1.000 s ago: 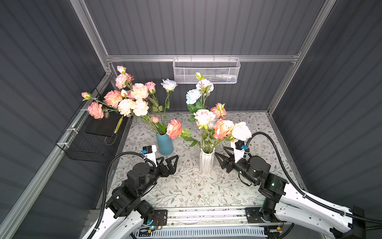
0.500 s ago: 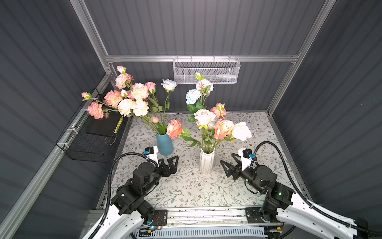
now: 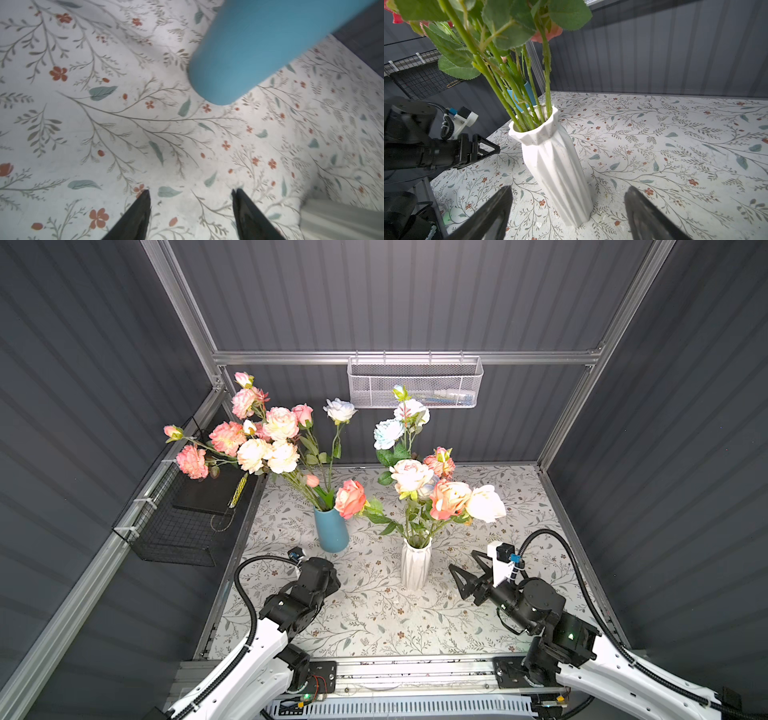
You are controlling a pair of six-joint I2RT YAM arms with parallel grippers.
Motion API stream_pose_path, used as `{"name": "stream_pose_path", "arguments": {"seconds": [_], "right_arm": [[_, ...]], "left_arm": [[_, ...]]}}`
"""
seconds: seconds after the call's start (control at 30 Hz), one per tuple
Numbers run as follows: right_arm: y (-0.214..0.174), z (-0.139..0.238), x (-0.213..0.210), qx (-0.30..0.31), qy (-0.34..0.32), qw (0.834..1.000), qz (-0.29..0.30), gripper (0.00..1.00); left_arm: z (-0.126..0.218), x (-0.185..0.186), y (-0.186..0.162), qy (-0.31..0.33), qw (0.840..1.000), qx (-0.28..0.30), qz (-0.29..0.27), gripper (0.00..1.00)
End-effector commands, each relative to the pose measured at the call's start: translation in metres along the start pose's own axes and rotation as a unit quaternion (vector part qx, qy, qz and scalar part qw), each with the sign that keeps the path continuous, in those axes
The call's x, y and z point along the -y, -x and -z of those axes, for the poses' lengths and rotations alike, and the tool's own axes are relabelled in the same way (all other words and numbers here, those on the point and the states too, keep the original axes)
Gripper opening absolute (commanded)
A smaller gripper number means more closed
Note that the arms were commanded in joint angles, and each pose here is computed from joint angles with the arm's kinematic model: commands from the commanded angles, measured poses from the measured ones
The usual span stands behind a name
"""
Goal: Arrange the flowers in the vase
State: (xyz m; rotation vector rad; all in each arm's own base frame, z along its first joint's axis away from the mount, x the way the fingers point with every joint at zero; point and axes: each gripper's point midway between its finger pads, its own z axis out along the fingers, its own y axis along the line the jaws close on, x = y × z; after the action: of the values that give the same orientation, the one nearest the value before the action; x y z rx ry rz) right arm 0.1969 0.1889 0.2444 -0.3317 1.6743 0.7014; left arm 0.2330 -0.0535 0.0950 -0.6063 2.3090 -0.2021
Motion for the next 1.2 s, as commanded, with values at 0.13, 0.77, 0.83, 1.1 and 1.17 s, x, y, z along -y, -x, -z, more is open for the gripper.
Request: {"name": "stream_pose_path", "arguments": {"seconds": [0.13,0.77,0.83,1.1,1.17], "right_arm": [[-0.002,0.012,0.015,0.016,-0.029,0.999,0.007,0.92],[0.018,0.02,0.025,0.062,-0.055,0.996,0.027,0.99],[0.019,0.022,0.024,0.064,-0.051,0.996,0.027,0.99],[0.018,0.026,0.028,0.064,-0.058,0.996,0.022,0.99],[0.017,0.026,0.03,0.063,-0.063,0.996,0.022,0.99]], "left_arm": [[-0.016,-0.022,0.022,0.077,0.994,0.059,0.048,1.0],[-0.001,-0.039,0.106,0.224,0.92,0.285,-0.152,1.0],[-0.018,-0.036,0.099,0.214,0.922,0.271,-0.172,1.0],[-0.056,-0.016,0.118,0.19,0.911,0.302,-0.206,1.0],[-0.067,-0.017,0.126,0.183,0.913,0.302,-0.205,1.0]]}}
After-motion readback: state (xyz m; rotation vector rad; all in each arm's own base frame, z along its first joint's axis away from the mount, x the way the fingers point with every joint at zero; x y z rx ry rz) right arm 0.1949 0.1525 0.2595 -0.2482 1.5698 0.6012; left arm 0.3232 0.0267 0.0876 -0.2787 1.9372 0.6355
